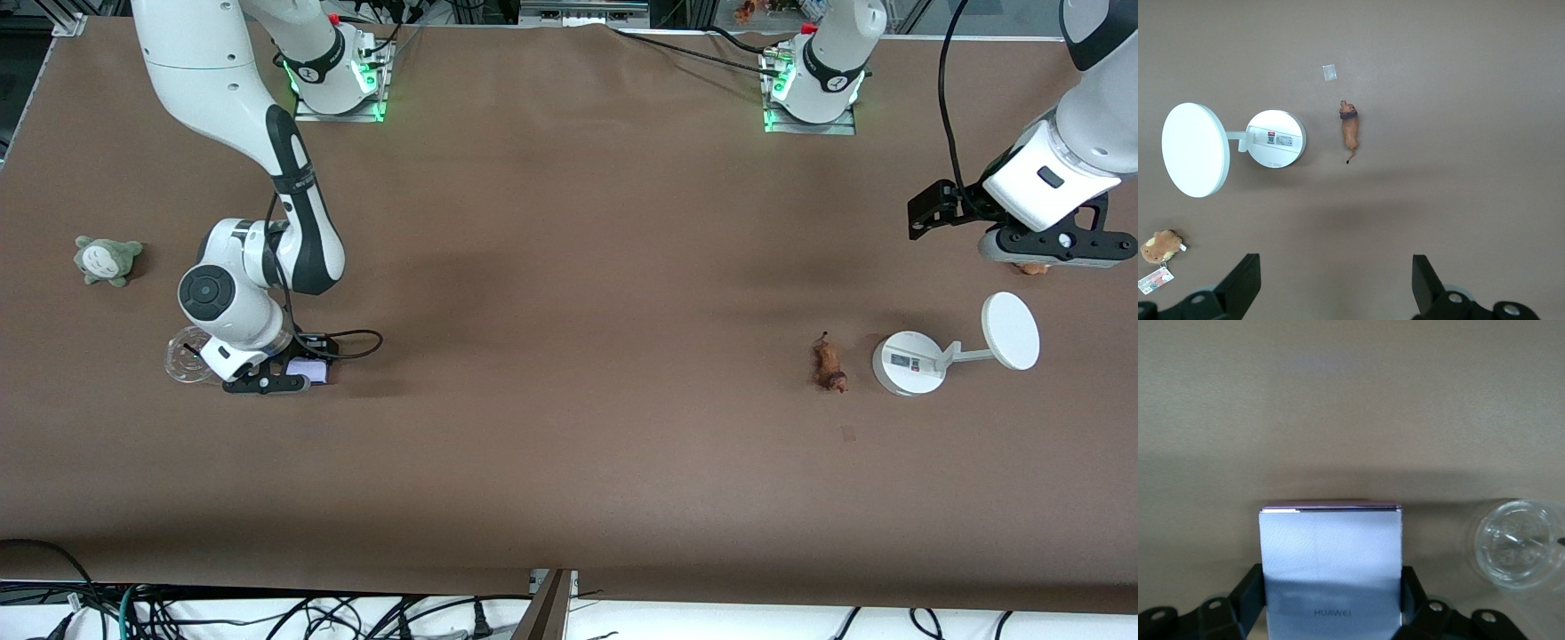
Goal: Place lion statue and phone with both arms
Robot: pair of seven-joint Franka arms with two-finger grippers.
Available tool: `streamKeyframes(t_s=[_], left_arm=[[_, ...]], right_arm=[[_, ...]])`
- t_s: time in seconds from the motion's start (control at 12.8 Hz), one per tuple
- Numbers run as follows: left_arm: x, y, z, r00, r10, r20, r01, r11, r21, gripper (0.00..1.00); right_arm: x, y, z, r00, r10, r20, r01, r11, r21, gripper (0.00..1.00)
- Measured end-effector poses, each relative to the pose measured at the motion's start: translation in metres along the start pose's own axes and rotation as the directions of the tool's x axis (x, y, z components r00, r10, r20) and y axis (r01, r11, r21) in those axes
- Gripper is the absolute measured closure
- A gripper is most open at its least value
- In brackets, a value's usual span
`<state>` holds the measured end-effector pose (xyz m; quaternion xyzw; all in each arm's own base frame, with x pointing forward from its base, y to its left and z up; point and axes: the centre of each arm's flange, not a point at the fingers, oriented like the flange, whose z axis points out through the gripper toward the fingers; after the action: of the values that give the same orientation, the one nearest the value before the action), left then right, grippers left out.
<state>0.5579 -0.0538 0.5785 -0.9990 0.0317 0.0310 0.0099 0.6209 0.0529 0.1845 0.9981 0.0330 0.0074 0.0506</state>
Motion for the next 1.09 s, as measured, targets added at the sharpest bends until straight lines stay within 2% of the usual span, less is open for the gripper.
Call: streamKeyframes(t_s=[0.39,0.55,0.78,0.94,1.09], left_arm=[[0.000,0.000,0.000,1.000,0.000,0.000,0.000,1.000,0.000,0.00],[0.000,0.000,0.000,1.000,0.000,0.001,0.000,1.000,0.000,0.00],[0.000,0.000,0.000,1.000,0.000,0.002,0.000,1.000,0.000,0.00],[0.000,0.000,0.000,1.000,0.000,0.002,0.000,1.000,0.000,0.00],[0.000,0.000,0.000,1.000,0.000,0.001,0.000,1.000,0.000,0.00]], right_arm=[[0.000,0.001,0.007,1.000,-0.010,-0.007,0.010,1.000,-0.006,0.15],[0.001,-0.001,0.006,1.000,-0.013,-0.010,0.013,1.000,-0.005,0.00],[0.003,-0.006,0.002,1.000,-0.020,-0.010,0.020,1.000,0.001,0.00],[0.004,-0.012,-0.017,0.999,-0.022,0.046,0.021,0.999,0.033,0.00],[0.006,-0.015,-0.064,0.994,-0.029,0.110,0.020,0.996,0.089,0.00]])
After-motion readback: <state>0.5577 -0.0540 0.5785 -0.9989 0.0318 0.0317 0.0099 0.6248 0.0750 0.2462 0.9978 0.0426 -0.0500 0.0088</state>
